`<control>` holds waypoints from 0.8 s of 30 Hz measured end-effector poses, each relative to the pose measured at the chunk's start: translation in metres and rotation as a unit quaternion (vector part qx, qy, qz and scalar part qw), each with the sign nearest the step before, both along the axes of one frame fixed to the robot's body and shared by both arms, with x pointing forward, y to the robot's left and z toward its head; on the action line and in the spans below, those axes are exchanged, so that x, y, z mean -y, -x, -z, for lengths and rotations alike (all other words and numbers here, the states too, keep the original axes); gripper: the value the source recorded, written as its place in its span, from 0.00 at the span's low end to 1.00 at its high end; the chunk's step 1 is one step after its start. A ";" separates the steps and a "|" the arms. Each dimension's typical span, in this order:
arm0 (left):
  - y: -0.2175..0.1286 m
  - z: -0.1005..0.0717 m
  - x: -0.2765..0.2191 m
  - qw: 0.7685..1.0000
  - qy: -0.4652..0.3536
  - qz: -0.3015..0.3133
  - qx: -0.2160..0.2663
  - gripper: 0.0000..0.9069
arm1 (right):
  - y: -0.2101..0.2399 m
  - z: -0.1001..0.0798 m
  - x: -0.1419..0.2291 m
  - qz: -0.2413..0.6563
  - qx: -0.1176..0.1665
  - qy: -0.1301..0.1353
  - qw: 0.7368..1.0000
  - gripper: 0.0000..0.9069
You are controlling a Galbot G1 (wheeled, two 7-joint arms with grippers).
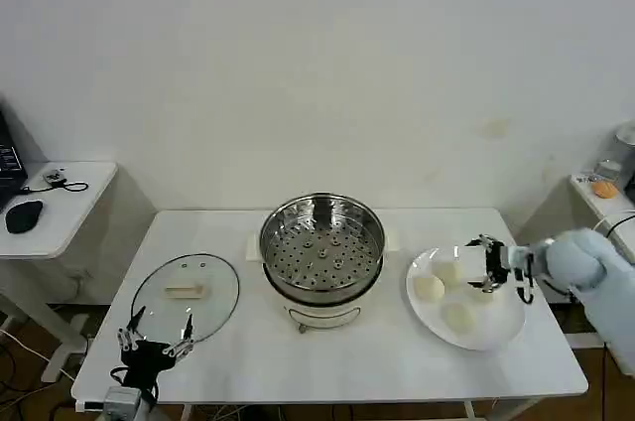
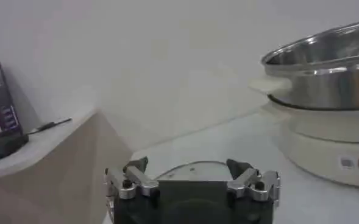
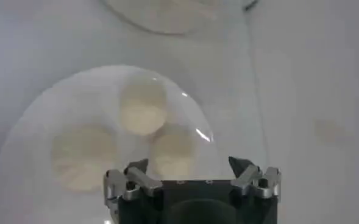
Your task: Take steamed baozi put them in steamer then cover it.
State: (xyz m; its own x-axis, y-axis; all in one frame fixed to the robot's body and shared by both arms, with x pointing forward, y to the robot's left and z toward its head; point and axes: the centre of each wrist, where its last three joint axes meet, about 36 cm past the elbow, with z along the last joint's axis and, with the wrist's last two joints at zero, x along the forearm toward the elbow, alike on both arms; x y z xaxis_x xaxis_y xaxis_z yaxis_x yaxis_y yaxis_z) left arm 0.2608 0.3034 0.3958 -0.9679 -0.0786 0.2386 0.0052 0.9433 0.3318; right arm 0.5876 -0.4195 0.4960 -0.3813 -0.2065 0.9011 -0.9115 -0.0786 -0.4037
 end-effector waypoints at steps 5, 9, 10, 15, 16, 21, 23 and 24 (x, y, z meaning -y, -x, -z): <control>-0.001 -0.003 -0.002 1.000 0.000 -0.005 0.007 1.00 | -0.018 0.011 -0.007 -0.013 -0.038 0.034 0.999 1.00; -0.002 -0.008 -0.004 1.000 0.001 -0.009 0.013 1.00 | -0.030 0.014 -0.009 -0.015 -0.049 0.050 0.997 1.00; -0.002 -0.009 -0.005 1.000 0.001 -0.010 0.014 1.00 | -0.034 0.014 -0.010 -0.015 -0.050 0.053 0.997 1.00; -0.001 -0.012 -0.008 1.000 -0.002 -0.012 0.017 1.00 | -0.050 0.014 -0.014 -0.012 -0.049 0.062 0.997 1.00; -0.001 -0.012 -0.008 1.000 -0.002 -0.012 0.017 1.00 | -0.052 0.015 -0.015 -0.012 -0.050 0.064 0.997 1.00; -0.002 -0.013 -0.009 1.000 -0.004 -0.011 0.018 1.00 | -0.062 0.023 -0.021 -0.011 -0.058 0.072 0.996 1.00; -0.002 -0.014 -0.011 1.000 -0.005 -0.012 0.019 1.00 | -0.065 0.027 -0.024 -0.011 -0.063 0.075 0.995 1.00; -0.003 -0.014 -0.012 1.000 -0.005 -0.013 0.019 1.00 | -0.066 0.029 -0.026 -0.012 -0.065 0.076 0.995 1.00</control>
